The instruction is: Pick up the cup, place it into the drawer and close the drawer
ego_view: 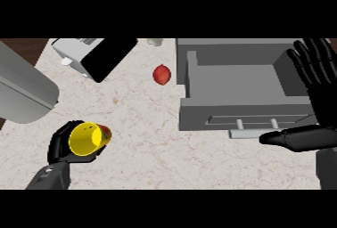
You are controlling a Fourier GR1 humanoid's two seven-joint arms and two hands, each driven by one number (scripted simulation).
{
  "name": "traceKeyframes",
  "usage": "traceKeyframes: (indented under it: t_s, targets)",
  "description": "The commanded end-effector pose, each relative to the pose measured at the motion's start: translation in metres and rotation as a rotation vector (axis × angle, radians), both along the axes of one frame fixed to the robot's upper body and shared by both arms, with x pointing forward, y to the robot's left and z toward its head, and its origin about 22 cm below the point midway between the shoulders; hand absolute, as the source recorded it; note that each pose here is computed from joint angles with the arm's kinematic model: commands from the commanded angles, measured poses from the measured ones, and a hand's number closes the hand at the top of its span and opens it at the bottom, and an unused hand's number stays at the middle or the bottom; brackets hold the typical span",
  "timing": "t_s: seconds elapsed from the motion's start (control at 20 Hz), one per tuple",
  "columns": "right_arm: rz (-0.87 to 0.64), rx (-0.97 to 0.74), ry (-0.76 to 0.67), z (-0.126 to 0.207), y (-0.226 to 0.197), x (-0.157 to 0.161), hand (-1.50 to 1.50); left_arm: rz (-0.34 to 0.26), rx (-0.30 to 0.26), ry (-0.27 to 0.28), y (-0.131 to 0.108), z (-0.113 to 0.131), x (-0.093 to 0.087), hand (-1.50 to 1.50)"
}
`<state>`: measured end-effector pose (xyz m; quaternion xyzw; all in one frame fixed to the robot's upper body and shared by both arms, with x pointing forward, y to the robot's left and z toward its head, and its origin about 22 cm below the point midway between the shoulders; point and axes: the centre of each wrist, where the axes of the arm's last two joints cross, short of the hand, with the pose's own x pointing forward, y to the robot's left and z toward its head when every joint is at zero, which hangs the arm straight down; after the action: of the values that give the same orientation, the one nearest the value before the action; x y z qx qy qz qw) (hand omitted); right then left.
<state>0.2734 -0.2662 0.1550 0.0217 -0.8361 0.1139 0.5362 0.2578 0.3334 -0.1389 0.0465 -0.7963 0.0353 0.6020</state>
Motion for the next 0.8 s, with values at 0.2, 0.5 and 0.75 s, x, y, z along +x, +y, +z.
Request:
traceKeyframes:
  t_s: [0.2,0.5,0.75]
  targets:
    - [-0.002,-0.003,0.001,-0.011,-0.018,0.003,-1.5,0.052,-0.124,-0.229,-0.053,0.011,0.038,1.5]
    - [-0.013,-0.006,0.007,-0.008,0.004,0.009,-1.5,-0.172,-0.143,-0.281,-0.09,0.059,0.092,1.5]
    - [-0.022,-0.001,0.003,-0.017,-0.009,-0.006,-1.5,-0.209,-0.112,-0.342,-0.115,0.109,0.123,1.5]
